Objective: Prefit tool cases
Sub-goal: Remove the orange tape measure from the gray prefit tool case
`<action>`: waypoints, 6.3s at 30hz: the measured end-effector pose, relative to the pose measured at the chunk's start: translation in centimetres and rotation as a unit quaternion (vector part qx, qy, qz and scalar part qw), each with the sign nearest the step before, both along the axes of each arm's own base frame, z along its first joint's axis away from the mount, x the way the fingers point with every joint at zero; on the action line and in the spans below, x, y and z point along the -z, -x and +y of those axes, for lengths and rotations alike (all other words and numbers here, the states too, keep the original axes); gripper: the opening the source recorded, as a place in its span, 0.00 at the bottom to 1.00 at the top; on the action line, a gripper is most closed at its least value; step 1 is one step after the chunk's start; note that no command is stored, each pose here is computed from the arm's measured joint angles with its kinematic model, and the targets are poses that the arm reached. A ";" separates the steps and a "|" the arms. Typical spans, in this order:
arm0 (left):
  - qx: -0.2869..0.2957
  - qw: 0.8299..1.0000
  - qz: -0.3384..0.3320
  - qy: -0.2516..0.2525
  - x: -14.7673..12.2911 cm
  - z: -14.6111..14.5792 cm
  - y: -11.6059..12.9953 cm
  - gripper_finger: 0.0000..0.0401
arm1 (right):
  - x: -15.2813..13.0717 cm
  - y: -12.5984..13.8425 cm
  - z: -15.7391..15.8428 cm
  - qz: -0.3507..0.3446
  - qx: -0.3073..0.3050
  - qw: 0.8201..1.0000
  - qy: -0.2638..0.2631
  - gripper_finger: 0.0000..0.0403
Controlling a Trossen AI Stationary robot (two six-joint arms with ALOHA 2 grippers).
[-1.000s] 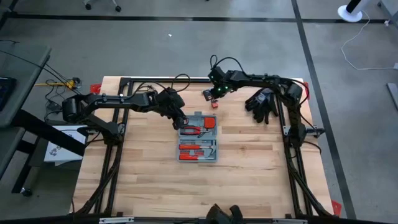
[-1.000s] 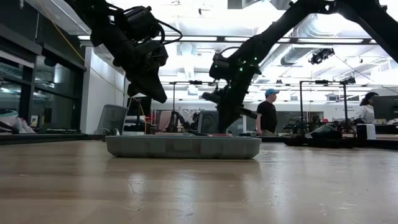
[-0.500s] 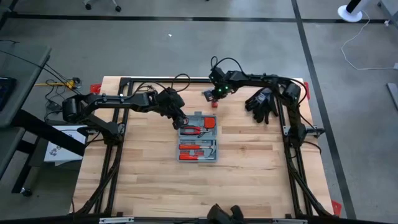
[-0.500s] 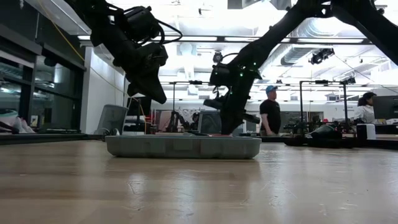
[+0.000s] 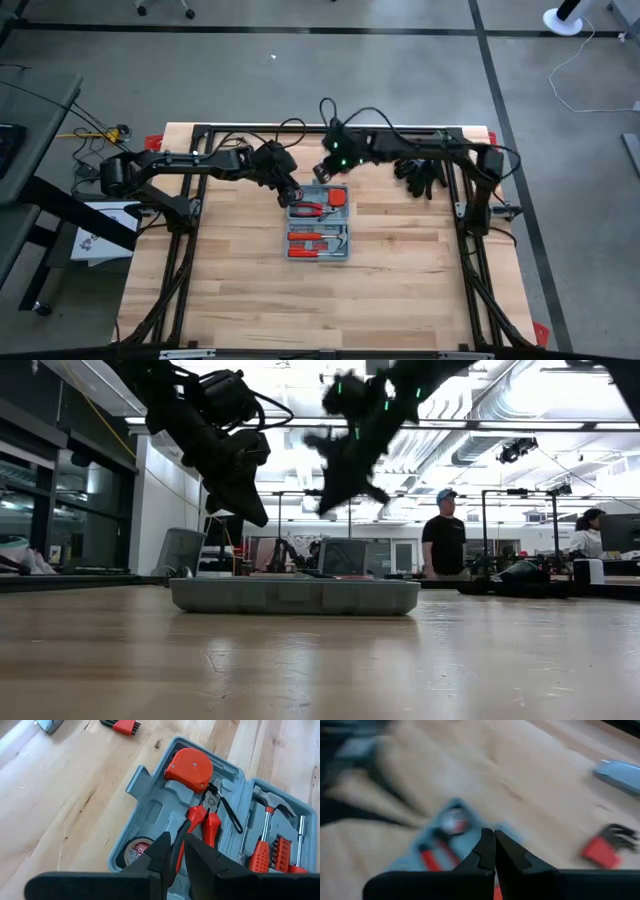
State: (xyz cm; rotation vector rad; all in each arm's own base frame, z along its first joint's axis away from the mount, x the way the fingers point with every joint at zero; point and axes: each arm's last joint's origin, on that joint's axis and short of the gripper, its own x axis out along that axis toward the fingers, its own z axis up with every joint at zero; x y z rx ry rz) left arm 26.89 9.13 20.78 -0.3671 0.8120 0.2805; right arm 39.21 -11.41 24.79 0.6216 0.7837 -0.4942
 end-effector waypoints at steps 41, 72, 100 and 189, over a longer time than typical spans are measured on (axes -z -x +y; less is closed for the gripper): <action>0.204 0.977 0.056 -0.022 3.9 -3.7 -3.1 0.12 | 3.0 2.3 11.9 0.000 0.081 0.997 0.011 0.00; 0.182 0.972 0.147 -0.001 4.0 -5.6 -2.8 0.17 | 7.5 4.8 12.0 -0.007 -0.167 0.976 0.137 0.00; 0.148 0.981 0.123 -0.031 3.3 -5.5 -3.1 0.17 | 9.9 3.1 9.9 -0.022 -0.312 0.928 0.204 0.28; 0.159 0.981 0.114 0.004 6.1 -5.9 -4.3 0.17 | 5.8 12.0 4.8 -0.202 0.129 0.971 0.009 0.18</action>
